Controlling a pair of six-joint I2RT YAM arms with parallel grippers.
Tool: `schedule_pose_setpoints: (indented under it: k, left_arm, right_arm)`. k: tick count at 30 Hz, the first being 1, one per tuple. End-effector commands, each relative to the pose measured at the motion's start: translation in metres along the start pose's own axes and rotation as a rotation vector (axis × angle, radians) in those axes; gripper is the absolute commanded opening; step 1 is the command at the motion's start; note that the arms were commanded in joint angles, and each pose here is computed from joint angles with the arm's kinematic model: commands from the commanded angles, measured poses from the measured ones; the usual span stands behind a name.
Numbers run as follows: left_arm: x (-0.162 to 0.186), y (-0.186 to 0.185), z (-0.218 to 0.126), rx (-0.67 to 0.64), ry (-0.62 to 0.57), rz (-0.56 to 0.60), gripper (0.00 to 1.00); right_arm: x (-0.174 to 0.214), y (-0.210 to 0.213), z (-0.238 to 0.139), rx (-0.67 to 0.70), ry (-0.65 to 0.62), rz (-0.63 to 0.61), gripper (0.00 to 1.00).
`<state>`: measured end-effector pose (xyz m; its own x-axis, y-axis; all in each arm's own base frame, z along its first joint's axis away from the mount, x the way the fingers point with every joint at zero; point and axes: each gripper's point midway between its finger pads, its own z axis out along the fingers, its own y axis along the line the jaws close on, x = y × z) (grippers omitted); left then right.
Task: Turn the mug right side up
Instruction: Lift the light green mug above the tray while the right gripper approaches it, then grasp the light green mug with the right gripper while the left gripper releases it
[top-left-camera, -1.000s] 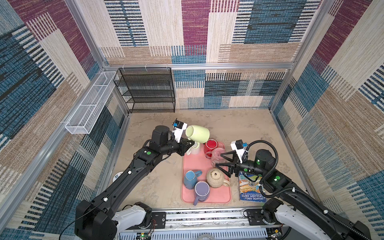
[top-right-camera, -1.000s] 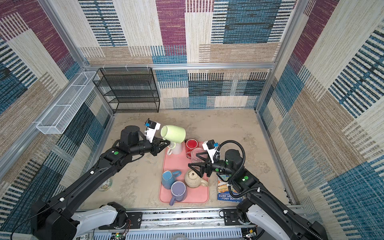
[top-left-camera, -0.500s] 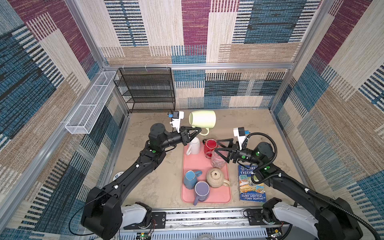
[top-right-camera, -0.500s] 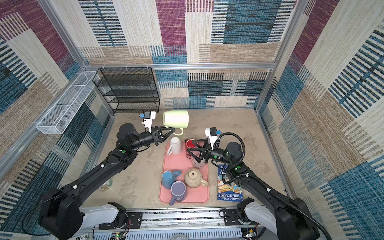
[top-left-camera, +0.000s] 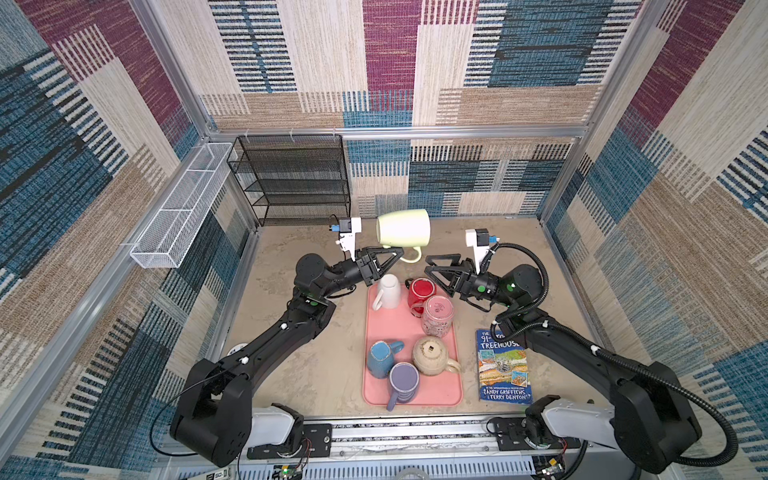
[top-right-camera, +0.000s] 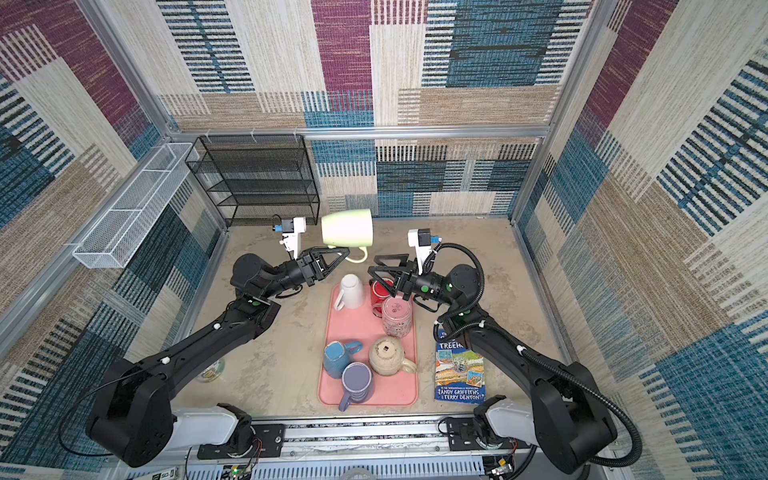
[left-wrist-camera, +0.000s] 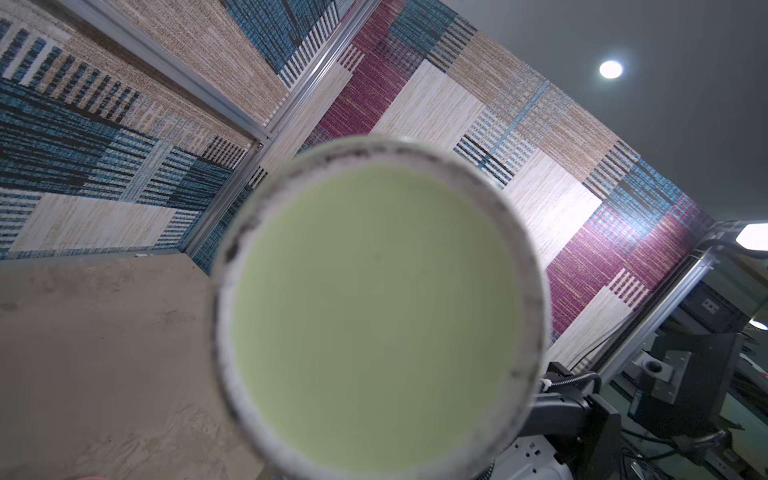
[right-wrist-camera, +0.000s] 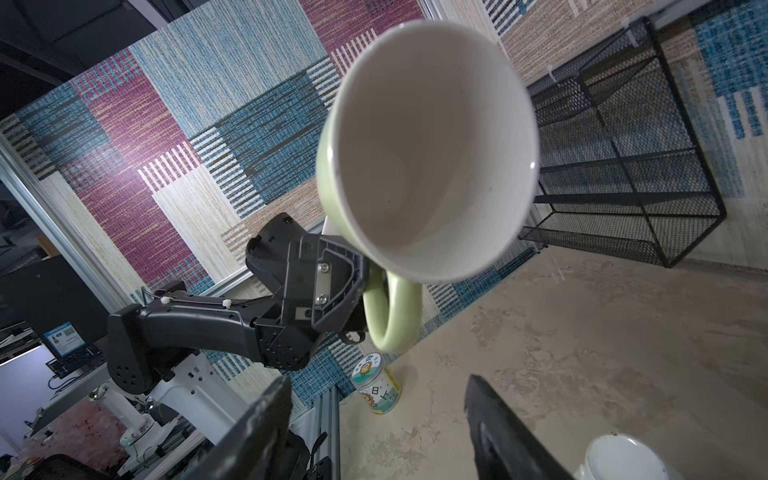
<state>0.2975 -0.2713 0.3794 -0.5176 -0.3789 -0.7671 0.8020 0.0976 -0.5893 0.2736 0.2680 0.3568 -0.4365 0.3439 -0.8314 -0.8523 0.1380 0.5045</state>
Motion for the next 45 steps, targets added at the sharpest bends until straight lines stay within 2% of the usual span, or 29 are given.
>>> schedule_pose_setpoints:
  k: [1, 3, 12, 22, 38, 45]
  left_arm:
    - [-0.015, -0.028, -0.004, 0.079, -0.053, 0.089, 0.0]
    - [-0.015, -0.03, -0.004, 0.079, -0.048, 0.088, 0.0]
    - [-0.01, -0.032, 0.004, 0.083, -0.013, 0.102, 0.0]
    - [0.006, -0.025, 0.018, 0.095, 0.019, 0.072, 0.0]
    - [0.021, -0.012, 0.017, 0.069, 0.037, 0.047, 0.0]
    - [0.025, -0.008, 0.016, 0.057, 0.036, 0.043, 0.0]
  right_arm:
    - [-0.011, 0.013, 0.01, -0.087, 0.005, 0.007, 0.64]
    - [-0.015, 0.013, 0.014, -0.103, 0.004, 0.019, 0.59]
    - [-0.027, 0.015, 0.027, -0.125, 0.016, -0.007, 0.48]
    - [-0.032, 0.021, 0.038, -0.157, 0.015, 0.0, 0.46]
    - [-0.027, 0.021, 0.031, -0.157, -0.013, 0.026, 0.01]
    - [-0.027, 0.02, 0.03, -0.152, -0.017, 0.028, 0.0]
